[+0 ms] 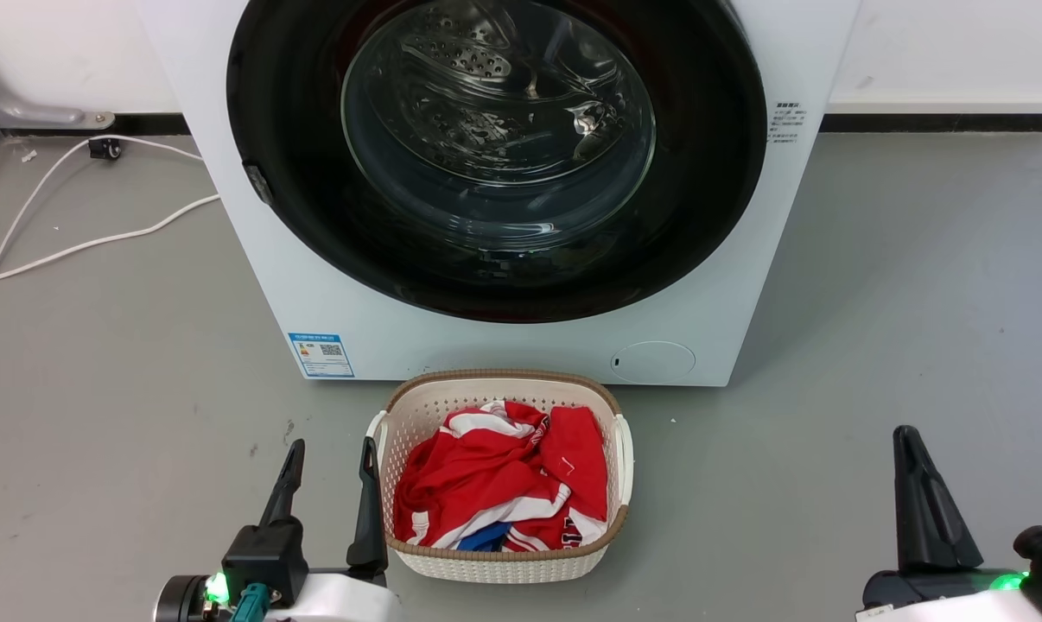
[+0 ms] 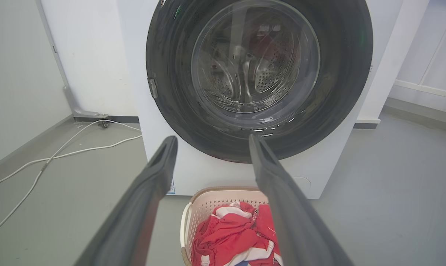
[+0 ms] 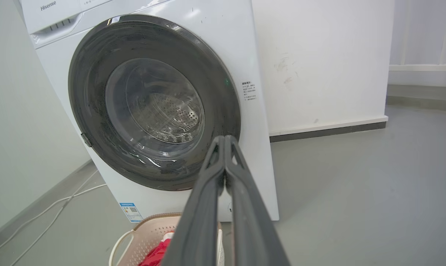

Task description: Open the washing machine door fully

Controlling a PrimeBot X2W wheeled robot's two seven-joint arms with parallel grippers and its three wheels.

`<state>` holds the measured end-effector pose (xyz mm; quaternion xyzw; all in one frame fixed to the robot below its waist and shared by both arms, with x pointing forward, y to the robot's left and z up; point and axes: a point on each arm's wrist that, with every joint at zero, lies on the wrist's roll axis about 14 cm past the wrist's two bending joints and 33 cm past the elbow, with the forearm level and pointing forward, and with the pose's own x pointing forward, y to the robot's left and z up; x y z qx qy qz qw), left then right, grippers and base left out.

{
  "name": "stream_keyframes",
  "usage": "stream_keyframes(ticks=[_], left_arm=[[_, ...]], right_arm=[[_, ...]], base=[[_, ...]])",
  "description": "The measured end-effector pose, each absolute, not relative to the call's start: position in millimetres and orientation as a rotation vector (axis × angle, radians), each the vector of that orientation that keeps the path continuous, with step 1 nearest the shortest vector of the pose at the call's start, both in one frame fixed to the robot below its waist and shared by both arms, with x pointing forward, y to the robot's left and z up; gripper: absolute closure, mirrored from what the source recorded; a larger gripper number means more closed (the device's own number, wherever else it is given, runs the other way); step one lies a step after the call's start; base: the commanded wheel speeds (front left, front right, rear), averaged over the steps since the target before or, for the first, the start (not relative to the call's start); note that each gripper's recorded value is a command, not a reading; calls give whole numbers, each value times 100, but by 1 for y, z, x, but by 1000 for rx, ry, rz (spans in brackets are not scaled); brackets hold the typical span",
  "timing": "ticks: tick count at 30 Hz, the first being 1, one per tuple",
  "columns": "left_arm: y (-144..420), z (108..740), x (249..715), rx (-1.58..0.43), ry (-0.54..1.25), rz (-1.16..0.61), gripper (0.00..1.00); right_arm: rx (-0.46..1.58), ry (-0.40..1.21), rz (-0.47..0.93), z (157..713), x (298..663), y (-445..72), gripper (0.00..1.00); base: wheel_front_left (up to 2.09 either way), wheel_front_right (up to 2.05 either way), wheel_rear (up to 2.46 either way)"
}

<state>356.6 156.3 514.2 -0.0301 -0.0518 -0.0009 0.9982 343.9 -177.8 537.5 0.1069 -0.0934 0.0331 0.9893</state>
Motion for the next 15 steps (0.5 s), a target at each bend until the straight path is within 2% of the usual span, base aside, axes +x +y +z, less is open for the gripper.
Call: stream_keyframes(ticks=[5,8,11,15], left_arm=[[157,513,357,-60,-101,-2,0],[157,513,357,-59,-101,-2,0],[156,513,356,-59,-100,-3,0],[156,513,356,-59,-99,-3,0]], right_arm=[[513,-199,21,537,344,-186,100],[780,-204,-31,532,344,-195,100],[1034,-181,-57,522,344,-191,100],[1267,-148,-68,514,344,-181,100]], base=[[0,0,0],[0,0,0],[0,0,0],[0,0,0]])
